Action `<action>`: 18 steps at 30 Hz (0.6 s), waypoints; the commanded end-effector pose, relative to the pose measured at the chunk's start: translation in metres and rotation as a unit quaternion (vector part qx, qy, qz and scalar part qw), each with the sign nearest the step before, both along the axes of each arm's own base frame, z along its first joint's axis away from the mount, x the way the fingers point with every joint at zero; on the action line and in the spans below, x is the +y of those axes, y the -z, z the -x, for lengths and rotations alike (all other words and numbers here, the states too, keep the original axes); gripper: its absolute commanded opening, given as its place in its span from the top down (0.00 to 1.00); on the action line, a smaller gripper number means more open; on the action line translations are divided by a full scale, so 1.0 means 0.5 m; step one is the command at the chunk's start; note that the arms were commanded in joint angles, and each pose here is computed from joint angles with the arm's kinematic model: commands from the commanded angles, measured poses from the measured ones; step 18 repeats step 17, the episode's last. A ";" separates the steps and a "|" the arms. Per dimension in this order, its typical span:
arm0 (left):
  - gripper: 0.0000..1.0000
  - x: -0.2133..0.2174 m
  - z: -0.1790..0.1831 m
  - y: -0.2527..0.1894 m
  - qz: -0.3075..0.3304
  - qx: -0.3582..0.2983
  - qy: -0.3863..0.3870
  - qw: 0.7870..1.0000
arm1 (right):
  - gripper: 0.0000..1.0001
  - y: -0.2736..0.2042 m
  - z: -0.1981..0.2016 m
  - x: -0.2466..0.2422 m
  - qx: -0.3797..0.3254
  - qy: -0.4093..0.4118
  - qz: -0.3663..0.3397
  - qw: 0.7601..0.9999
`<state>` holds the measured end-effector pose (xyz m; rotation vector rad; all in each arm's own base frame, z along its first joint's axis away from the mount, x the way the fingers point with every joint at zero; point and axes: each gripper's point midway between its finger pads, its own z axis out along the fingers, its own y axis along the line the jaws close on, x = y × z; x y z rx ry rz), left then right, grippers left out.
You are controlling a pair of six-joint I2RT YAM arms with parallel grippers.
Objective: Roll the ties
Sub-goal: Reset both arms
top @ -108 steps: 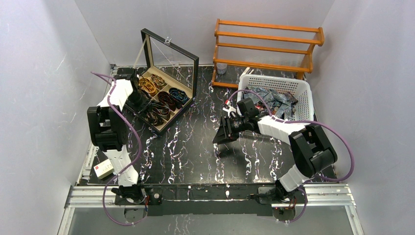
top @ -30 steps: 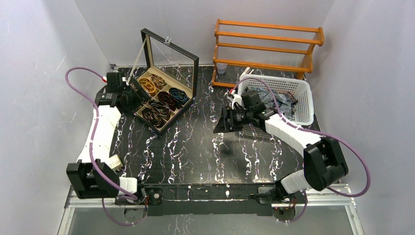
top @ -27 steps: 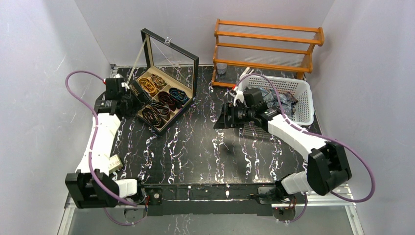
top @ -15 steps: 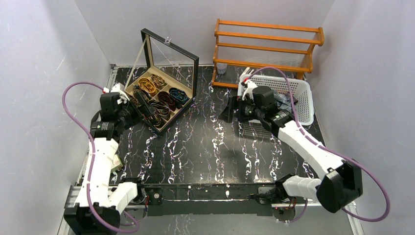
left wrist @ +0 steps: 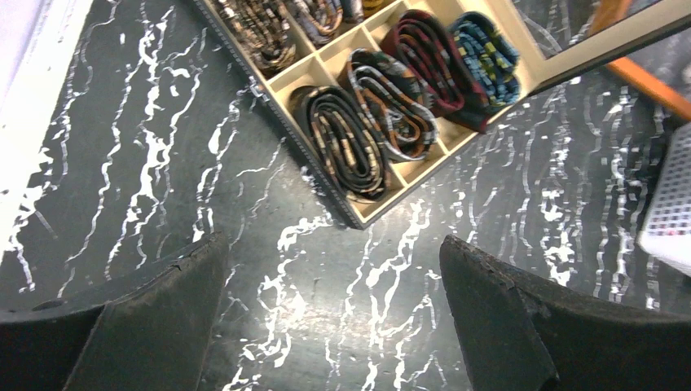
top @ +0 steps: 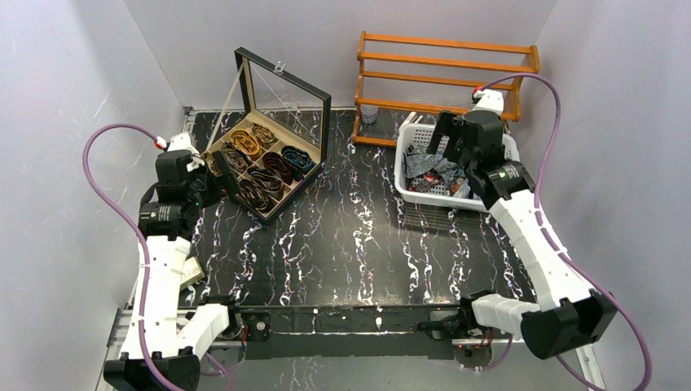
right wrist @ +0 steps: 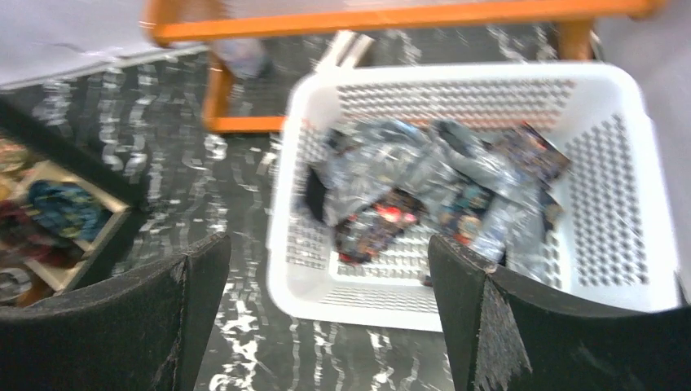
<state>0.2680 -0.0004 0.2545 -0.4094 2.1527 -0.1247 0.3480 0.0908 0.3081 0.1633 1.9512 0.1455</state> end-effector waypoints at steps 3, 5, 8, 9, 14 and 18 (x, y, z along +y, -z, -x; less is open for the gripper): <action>0.02 0.036 0.015 0.006 -0.051 0.025 -0.019 0.998 | 0.01 0.007 0.015 0.048 0.019 -0.096 -0.040 0.994; 0.02 0.035 0.012 0.004 -0.052 0.026 -0.017 0.998 | 0.01 0.009 0.018 0.069 0.018 -0.122 -0.052 0.991; 0.02 0.032 0.007 -0.004 -0.048 0.024 -0.015 0.998 | 0.01 0.026 0.015 0.074 0.037 -0.124 -0.054 0.990; 0.02 0.030 0.005 -0.007 -0.047 0.022 -0.012 0.999 | 0.01 0.029 0.014 0.073 0.042 -0.122 -0.052 0.990; 0.02 0.031 0.002 -0.006 -0.046 0.027 -0.013 0.998 | 0.01 0.040 0.011 0.078 0.050 -0.124 -0.055 0.989; 0.02 0.030 0.002 -0.005 -0.043 0.028 -0.016 0.999 | 0.01 0.036 0.010 0.075 0.046 -0.122 -0.054 0.990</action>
